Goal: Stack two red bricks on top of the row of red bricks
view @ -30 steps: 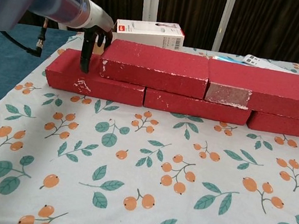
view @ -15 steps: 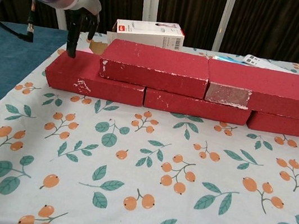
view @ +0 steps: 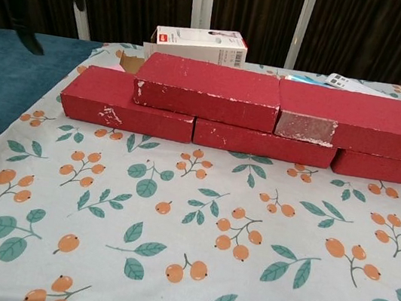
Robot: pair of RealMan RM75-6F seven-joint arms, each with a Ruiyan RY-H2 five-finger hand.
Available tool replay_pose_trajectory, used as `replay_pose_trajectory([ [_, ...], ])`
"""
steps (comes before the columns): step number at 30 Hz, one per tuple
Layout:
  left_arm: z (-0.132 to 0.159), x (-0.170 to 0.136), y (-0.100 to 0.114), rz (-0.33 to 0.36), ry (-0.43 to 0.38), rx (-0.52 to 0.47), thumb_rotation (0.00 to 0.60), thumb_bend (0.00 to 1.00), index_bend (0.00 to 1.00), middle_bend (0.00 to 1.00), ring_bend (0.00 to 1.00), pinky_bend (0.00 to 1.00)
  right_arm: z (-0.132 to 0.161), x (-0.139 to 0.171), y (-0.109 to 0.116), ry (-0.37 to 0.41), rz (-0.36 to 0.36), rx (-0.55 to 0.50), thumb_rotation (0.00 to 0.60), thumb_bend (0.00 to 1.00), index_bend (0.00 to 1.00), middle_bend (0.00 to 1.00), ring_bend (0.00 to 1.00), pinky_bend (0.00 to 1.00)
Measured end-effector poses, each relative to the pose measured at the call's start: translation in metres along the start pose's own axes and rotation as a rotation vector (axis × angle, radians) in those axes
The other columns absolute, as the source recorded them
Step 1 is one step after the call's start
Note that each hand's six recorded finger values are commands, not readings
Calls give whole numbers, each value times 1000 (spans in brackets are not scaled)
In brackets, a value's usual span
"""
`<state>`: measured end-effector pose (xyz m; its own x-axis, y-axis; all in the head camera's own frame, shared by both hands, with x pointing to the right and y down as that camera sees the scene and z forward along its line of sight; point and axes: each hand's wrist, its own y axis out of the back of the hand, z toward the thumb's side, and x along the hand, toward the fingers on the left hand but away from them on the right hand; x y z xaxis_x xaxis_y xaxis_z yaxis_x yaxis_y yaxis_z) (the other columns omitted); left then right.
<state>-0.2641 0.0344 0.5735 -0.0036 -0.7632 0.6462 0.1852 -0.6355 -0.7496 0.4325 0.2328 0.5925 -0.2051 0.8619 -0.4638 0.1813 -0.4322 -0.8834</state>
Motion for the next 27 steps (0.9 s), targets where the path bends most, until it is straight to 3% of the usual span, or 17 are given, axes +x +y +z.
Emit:
replay_pose_trajectory([
  [5,-55,-34,-16,137,36,-58,600,0,168,84,0,122,3,2,2,28,-4,3,600,19,0,0,0,0],
  [9,-93,-69,-40,226,40,-140,600,0,168,79,0,121,4,4,4,41,-5,2,600,19,0,0,0,0],
  [16,-156,-131,-99,295,80,-241,600,0,168,85,0,116,5,6,8,52,-16,4,600,20,0,0,0,0],
  [21,-175,-155,-128,295,87,-279,600,0,170,87,0,112,6,8,9,69,-15,17,600,19,0,0,0,0],
  [27,-169,-166,-129,323,28,-312,600,0,170,92,0,112,11,11,15,103,-31,14,600,19,0,0,0,0],
])
